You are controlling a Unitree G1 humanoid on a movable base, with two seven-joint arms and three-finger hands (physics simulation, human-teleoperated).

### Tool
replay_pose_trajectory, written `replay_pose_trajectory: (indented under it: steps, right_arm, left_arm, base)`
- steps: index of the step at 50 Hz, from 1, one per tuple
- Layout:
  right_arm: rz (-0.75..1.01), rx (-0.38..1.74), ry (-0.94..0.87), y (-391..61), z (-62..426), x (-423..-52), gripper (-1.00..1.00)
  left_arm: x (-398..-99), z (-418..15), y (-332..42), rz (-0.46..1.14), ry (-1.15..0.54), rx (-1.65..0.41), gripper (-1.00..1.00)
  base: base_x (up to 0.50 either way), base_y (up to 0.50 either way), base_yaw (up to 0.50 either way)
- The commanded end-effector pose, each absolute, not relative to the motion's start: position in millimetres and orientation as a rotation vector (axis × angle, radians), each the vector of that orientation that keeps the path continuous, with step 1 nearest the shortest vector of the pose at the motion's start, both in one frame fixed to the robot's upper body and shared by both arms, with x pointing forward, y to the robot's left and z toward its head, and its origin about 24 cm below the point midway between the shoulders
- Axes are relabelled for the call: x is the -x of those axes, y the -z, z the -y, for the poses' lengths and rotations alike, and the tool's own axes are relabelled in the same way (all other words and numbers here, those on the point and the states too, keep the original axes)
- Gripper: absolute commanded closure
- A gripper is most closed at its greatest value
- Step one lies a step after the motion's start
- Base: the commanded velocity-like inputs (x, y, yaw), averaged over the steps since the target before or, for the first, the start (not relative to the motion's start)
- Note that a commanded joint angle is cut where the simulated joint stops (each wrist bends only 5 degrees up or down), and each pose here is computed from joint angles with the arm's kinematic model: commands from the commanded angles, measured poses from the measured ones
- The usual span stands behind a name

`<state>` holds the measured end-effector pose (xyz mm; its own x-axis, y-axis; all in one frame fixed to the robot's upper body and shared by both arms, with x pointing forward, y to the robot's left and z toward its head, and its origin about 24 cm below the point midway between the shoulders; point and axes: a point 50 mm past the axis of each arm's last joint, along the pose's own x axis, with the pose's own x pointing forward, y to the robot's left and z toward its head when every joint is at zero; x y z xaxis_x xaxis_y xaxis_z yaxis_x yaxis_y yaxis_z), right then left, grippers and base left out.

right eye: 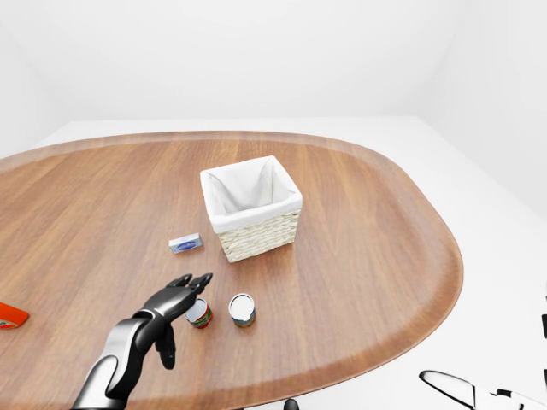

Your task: Pick up the tomato sauce, and put it in the basket.

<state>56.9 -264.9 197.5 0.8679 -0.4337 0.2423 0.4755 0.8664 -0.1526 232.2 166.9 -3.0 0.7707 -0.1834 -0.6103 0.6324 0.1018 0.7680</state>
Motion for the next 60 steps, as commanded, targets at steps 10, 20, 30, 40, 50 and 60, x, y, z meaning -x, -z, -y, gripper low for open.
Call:
replay_pose_trajectory:
  steps: [10,20,30,40,50,60]
  right_arm:
    - [0.220,0.205,0.472,-197,264,-58,-1.00]
    - [0.231,0.200,0.472,-198,264,-58,-1.00]
    - [0.216,0.205,0.476,-197,264,-57,-1.00]
    - [0.202,0.208,0.478,-195,264,-57,-1.00]
    - [0.202,0.209,0.479,-196,264,-57,-1.00]
    - [0.202,0.213,0.481,-197,264,-57,-1.00]
  left_arm:
    - [-238,-162,13,-0.404,0.629,-1.359,-1.00]
    - [-245,-164,20,-0.407,0.619,-1.369,-1.00]
    - [-246,-166,21,-0.423,0.624,-1.357,-1.00]
    - [-256,-164,28,-0.404,0.598,-1.374,-1.00]
    - [-261,-162,37,-0.400,0.591,-1.382,-1.00]
    - [-261,-161,44,-0.413,0.603,-1.394,-1.00]
  base:
    - [0.00,0.00,0.00]
    - [0.00,0.00,0.00]
    - [0.00,0.00,0.00]
    - [0.00,0.00,0.00]
    - [0.00,0.00,0.00]
    - [0.00,0.00,0.00]
